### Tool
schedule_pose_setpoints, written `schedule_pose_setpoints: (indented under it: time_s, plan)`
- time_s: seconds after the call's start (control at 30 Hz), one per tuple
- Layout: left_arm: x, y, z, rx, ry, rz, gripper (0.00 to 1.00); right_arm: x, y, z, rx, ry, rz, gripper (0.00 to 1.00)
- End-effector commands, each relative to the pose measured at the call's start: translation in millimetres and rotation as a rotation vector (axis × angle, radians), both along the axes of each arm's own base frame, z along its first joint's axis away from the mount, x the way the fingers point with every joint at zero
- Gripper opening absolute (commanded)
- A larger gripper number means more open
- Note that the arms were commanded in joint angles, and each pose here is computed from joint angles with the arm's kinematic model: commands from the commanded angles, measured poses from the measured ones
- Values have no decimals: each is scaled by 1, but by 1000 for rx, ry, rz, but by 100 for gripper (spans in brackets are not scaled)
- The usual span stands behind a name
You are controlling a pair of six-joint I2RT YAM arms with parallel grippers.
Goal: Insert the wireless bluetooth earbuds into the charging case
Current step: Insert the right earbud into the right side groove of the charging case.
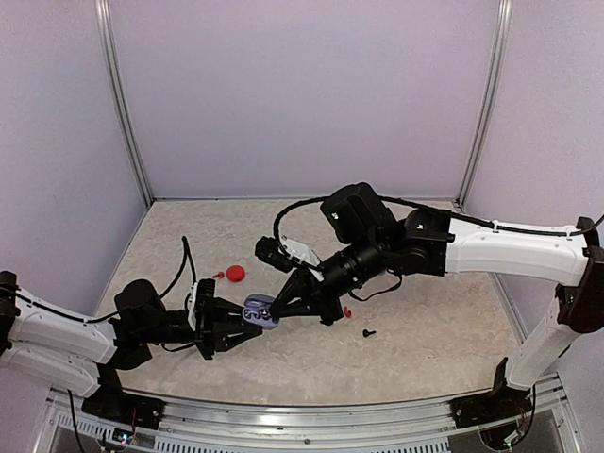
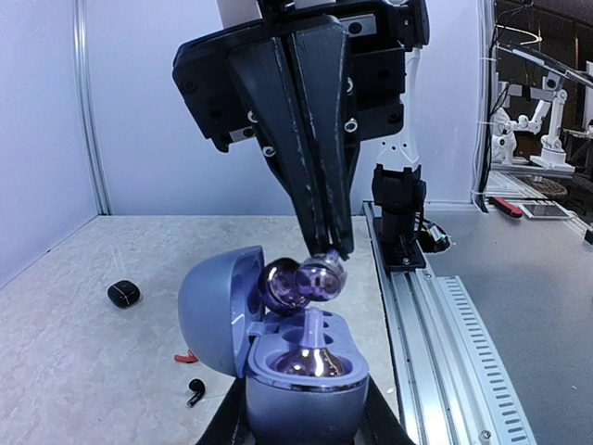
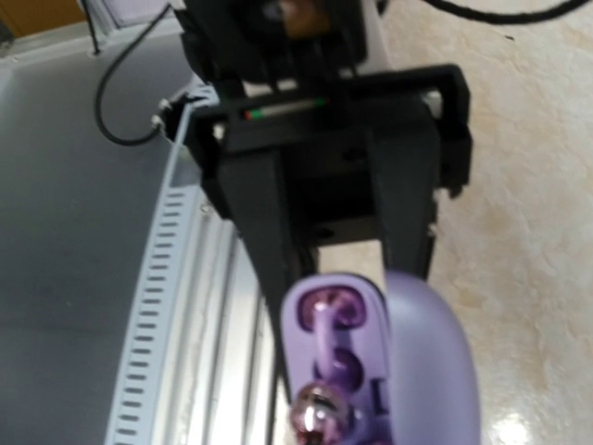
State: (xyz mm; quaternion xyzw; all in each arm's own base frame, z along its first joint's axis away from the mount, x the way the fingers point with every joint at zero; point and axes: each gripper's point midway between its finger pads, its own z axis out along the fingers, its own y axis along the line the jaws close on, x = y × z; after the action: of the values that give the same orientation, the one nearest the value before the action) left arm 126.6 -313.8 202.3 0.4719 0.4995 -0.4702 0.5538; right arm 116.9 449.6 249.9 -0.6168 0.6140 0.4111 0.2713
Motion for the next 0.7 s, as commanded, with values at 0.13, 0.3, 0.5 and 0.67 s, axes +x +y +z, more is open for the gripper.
schedule_pose_setpoints:
  time_s: [0.13, 0.3, 0.5, 0.67]
  plan:
    - [0, 0, 22, -60, -72, 9, 0, -11, -1, 21, 36, 75, 29, 0]
    - [1, 2, 22, -61, -79, 18, 0, -16, -2, 20, 34, 126, 37, 0]
    - [-1, 3, 24, -63, -87, 13, 0, -12, -7, 11, -1, 148, -7, 0]
    - [-3, 1, 22, -50, -104, 4, 0, -6, -7, 8, -13, 141, -34, 0]
